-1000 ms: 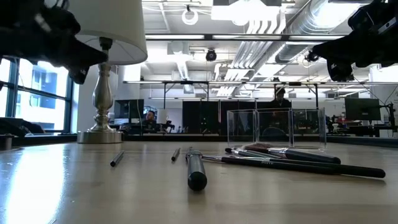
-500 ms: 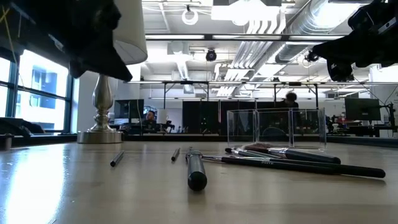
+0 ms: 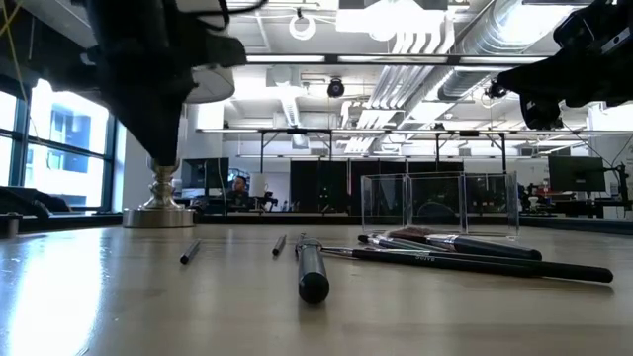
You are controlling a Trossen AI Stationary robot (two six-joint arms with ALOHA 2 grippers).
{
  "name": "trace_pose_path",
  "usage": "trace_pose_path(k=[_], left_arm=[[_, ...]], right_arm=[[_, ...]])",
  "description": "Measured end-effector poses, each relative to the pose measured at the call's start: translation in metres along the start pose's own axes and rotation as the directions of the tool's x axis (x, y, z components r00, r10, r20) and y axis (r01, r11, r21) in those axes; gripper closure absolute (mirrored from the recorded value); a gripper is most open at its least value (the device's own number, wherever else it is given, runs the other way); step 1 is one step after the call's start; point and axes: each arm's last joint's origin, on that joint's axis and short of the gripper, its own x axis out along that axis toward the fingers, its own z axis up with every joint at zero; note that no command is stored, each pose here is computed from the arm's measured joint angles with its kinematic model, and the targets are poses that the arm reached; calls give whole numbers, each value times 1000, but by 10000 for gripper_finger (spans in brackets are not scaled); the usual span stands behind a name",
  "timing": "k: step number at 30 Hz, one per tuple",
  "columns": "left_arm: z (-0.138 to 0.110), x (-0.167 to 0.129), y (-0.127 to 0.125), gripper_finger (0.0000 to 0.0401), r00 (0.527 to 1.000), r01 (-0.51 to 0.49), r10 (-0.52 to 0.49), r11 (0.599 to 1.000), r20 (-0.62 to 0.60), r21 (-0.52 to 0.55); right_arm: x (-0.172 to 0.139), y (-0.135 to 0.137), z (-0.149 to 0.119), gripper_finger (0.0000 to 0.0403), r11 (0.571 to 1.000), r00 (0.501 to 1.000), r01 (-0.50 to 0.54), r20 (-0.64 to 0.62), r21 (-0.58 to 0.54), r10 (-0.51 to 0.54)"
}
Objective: Put items in baskets/containers
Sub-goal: Put the black eyeshadow brush into the transparent organizer
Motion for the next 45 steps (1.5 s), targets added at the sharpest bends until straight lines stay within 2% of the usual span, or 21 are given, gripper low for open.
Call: trace_pose_path(k=[6, 15, 19, 33, 38, 45], left_arm=[[16, 12, -3, 389, 996, -24, 16, 995, -82, -94], [36, 28, -9, 299, 996, -10, -2, 991, -85, -136], [37, 28, -10, 277, 996, 7, -20, 989, -83, -148], [41, 25, -34, 270, 967, 246, -255, 953, -24, -179], [45, 26, -35, 270, 966, 251, -257, 949, -10, -189], [62, 33, -33, 270, 969, 242, -245, 960, -4, -137]], right_arm=[[0, 0, 0, 398, 1000, 1000, 0, -1, 0, 0], [0, 0, 0, 398, 1000, 1000, -3, 0, 0, 3], [0, 0, 0, 398, 1000, 1000, -3, 0, 0, 3], [0, 0, 0, 398, 1000, 1000, -3, 0, 0, 3], [0, 0, 0, 398, 1000, 1000, -3, 0, 0, 3], [0, 0, 0, 398, 1000, 1000, -3, 0, 0, 3]])
